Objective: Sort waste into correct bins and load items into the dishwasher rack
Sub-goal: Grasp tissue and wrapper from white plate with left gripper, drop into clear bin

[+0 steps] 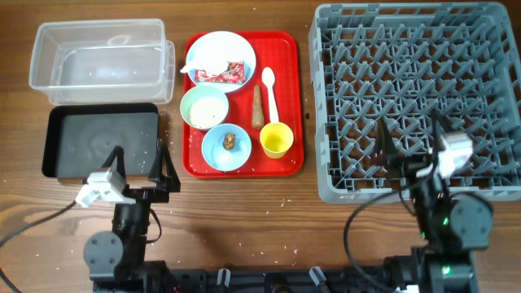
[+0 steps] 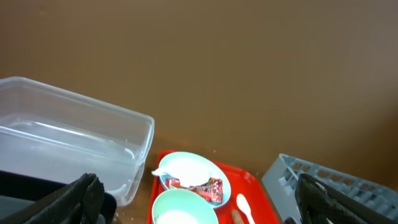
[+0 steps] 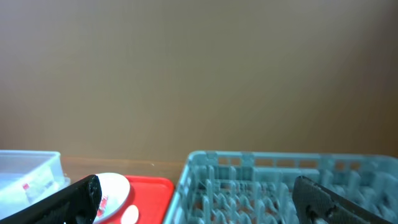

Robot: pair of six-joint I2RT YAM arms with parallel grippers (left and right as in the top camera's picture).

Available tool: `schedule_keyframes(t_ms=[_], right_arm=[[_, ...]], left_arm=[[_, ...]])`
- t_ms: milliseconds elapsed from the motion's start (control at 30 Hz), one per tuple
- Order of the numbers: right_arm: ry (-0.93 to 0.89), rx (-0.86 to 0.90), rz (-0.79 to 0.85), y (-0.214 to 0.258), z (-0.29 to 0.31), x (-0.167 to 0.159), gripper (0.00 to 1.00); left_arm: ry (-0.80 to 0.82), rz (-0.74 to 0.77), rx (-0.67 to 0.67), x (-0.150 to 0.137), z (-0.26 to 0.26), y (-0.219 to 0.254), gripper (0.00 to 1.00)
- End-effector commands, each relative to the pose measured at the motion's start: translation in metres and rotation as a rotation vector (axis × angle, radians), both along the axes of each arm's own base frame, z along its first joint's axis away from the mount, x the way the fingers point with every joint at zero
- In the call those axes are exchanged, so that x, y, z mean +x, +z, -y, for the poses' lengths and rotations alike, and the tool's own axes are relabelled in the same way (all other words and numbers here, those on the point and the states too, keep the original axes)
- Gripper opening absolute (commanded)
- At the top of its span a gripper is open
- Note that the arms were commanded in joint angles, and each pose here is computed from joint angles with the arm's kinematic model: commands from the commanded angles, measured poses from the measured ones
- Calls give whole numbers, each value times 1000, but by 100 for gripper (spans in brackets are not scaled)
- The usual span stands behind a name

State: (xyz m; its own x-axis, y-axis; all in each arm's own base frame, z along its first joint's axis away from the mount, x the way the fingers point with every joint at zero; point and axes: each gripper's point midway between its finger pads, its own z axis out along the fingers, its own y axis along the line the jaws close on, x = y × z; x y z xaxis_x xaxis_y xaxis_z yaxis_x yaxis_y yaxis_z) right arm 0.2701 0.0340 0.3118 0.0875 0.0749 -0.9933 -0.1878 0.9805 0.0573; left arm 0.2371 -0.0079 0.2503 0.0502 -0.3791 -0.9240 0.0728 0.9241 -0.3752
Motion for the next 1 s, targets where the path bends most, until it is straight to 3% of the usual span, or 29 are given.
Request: schedule_keyframes(t_ms=[0,100,300,433,533,633,733,833,967], right_arm=[[113,-31,-32,25,-20,18,100],[132,-28,-154,33,-23,44,100],[140,-62,-555,22,-23,87,100],[144,-57,-647,6,-24,94,100],[173,-45,-681,-2,-28,94,100],[174,-43,-720,-10,-28,89,100],[174,-42,-744,-14,-28,86,100],[171,-43,-751,-16,-28,85,100],[172,-42,-759,-18,-28,85,100]], left_arm=[[-15,-61,48,14,3,20,100],[-19,-180,91,40,3,33,100],[-115,-621,142,150,14,49,100],[-245,-936,252,222,46,4,100],[-299,-986,276,268,76,-50,100],[-389,-1009,272,293,111,-108,100],[-481,-1000,407,304,142,-155,100],[-435,-1043,488,310,152,-205,100],[-430,-1074,493,312,150,-233,100]])
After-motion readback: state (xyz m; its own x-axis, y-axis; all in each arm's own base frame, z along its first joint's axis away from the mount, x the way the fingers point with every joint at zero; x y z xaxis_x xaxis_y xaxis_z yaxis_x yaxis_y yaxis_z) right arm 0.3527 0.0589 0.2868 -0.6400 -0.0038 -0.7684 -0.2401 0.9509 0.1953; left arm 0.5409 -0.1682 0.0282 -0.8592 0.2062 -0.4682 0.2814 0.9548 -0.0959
